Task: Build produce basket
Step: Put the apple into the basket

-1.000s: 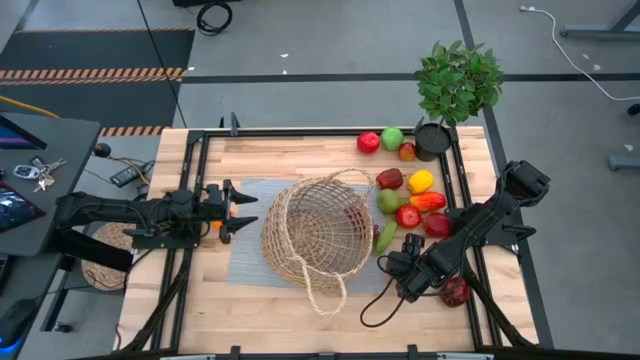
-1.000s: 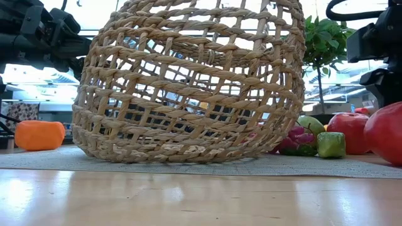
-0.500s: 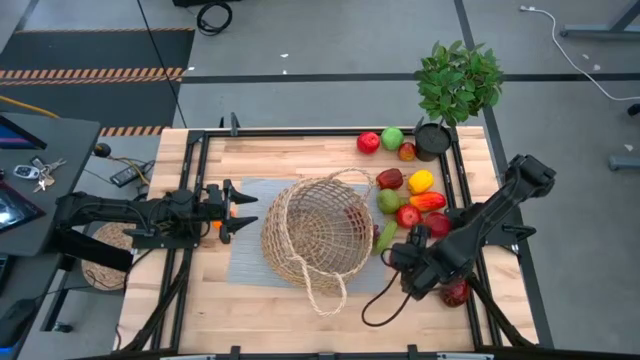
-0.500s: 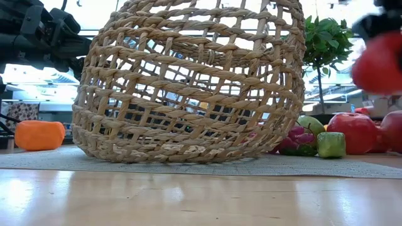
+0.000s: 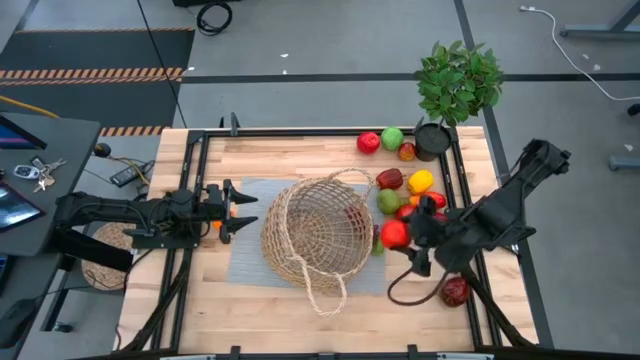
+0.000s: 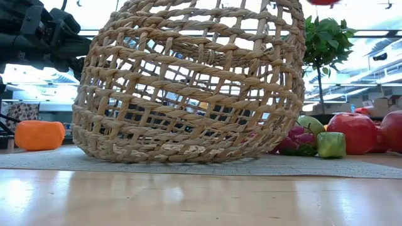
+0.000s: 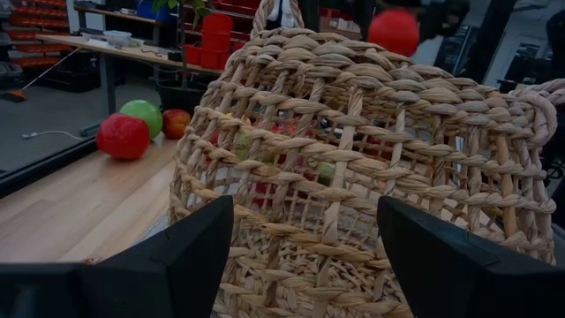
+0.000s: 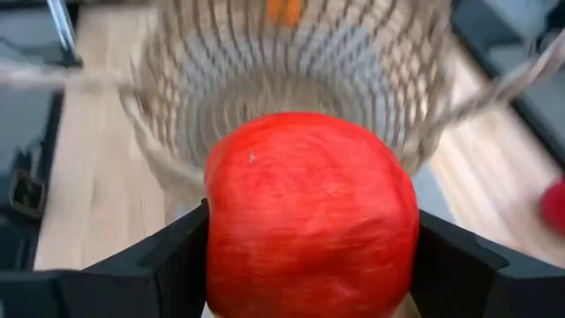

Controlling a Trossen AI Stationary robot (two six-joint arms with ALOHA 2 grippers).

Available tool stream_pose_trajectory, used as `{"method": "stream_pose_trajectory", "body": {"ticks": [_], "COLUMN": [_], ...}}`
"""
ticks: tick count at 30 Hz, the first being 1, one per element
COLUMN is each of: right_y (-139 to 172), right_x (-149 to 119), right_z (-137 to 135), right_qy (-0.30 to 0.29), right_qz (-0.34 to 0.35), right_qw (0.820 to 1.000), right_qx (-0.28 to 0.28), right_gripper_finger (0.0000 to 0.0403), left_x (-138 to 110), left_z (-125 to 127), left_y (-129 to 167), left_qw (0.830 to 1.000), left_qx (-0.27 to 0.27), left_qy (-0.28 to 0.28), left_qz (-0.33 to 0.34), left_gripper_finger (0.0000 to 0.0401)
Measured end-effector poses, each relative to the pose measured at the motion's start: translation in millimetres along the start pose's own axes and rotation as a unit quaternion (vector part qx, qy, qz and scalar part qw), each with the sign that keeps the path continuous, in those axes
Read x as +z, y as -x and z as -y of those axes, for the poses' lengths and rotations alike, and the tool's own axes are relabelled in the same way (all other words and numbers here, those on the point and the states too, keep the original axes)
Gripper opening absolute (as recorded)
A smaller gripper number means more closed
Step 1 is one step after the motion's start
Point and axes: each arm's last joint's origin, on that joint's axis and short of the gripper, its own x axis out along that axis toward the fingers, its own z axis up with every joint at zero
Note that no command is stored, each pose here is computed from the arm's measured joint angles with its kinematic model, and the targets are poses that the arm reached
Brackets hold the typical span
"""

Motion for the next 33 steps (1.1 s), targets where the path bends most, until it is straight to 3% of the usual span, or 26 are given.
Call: {"method": "stream_pose_trajectory", "body": {"ticks": [9, 18, 28, 33], "right_y": [13.2, 10.4, -1.0, -18.6], "right_x": [28.3, 37.9, 53.9, 62.7], "right_z": [11.6, 13.4, 7.4, -3.5], "right_qy": [-0.027, -0.046, 0.01, 0.11], "right_qz": [0.116, 0.131, 0.188, 0.208], "right_qw": [0.993, 0.989, 0.982, 0.972], "right_qx": [0.023, 0.05, 0.012, -0.021], "right_gripper_finger": [0.0308, 0.0309, 0.0309, 0.0309], "left_x": [-0.1, 0.0, 0.0, 0.1], "left_z": [0.0, 0.0, 0.0, 0.0], "left_y": [0.0, 0.0, 0.0, 0.0], "left_qw": [1.0, 1.0, 1.0, 1.0], "left_qx": [0.0, 0.0, 0.0, 0.0], "left_qy": [0.0, 0.0, 0.0, 0.0], "left_qz": [0.0, 0.0, 0.0, 0.0], "left_gripper_finger": [0.0286, 0.0286, 0.0286, 0.0286]}}
